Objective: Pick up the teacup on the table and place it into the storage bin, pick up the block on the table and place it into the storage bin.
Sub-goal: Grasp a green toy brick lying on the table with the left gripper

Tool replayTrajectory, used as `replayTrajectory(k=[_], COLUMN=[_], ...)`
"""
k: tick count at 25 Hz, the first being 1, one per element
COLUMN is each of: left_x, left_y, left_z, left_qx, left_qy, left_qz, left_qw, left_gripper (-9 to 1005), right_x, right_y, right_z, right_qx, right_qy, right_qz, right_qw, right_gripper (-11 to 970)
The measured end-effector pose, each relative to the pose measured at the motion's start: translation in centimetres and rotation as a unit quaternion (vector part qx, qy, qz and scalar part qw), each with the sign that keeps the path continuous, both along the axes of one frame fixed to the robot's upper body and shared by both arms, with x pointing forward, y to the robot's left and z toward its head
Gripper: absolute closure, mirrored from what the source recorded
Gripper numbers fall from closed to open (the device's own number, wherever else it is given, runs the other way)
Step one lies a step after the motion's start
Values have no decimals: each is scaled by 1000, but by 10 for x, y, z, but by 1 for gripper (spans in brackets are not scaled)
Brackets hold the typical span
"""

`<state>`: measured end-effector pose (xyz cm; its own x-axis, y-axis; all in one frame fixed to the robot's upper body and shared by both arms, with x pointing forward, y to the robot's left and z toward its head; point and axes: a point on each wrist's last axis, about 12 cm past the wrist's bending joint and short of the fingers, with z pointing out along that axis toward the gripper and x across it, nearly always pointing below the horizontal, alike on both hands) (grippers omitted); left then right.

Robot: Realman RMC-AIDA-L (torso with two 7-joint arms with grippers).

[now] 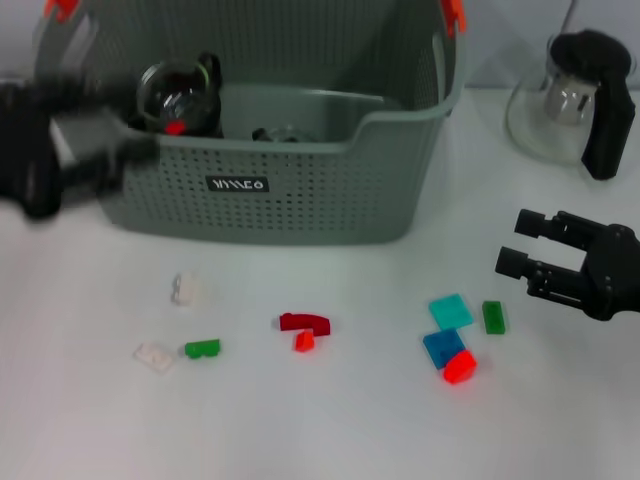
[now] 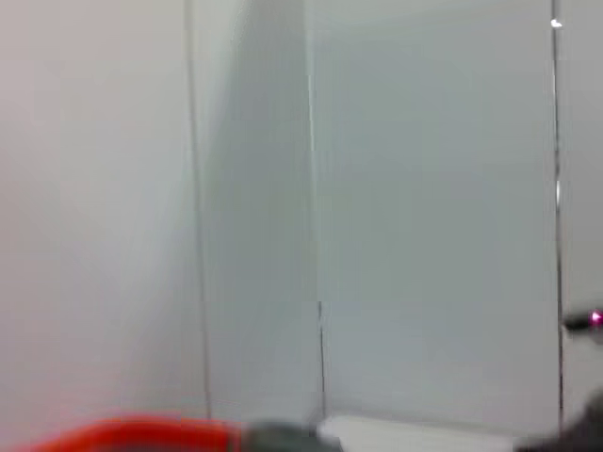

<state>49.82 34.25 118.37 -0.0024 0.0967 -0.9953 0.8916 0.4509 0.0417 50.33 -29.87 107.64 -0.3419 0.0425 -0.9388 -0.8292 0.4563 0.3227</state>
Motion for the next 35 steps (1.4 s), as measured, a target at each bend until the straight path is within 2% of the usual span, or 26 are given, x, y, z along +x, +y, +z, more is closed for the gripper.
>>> replayTrajectory(k=[1,2,4,5,8,13,18,28,35], left_x=[-9,-22,-32,-32,-41,-44,-42,-44,-37], left_y=[3,3,0,0,-3,-6,-8,-4,-24], left_z=[-11,-31,-49,-49,-70,-93,-125,-141,-151], left_qx=[11,37,64,64,88,103,150,177,163], left_qy=[10,34,54,54,66,82,95,99,90], left_qz=[7,14,14,14,7,8,24,57,29], left_qw=[1000,999,996,996,994,991,984,978,982], left_gripper=[453,452,453,453,456,457,456,457,458], right_x=[0,0,-1,-1,0,0,0,-1,-1], right_y=[0,0,0,0,0,0,0,0,0], right_z=[0,0,-1,-1,-1,-1,-2,-2,-2], right_qx=[0,1,2,2,2,2,2,2,3], right_qy=[1,3,4,4,8,9,9,10,10], right_qz=[0,1,0,0,-2,-2,-2,-4,-4], right_qw=[1000,1000,1000,1000,1000,1000,1000,1000,1000], right_gripper=[200,200,200,200,200,200,200,200,200])
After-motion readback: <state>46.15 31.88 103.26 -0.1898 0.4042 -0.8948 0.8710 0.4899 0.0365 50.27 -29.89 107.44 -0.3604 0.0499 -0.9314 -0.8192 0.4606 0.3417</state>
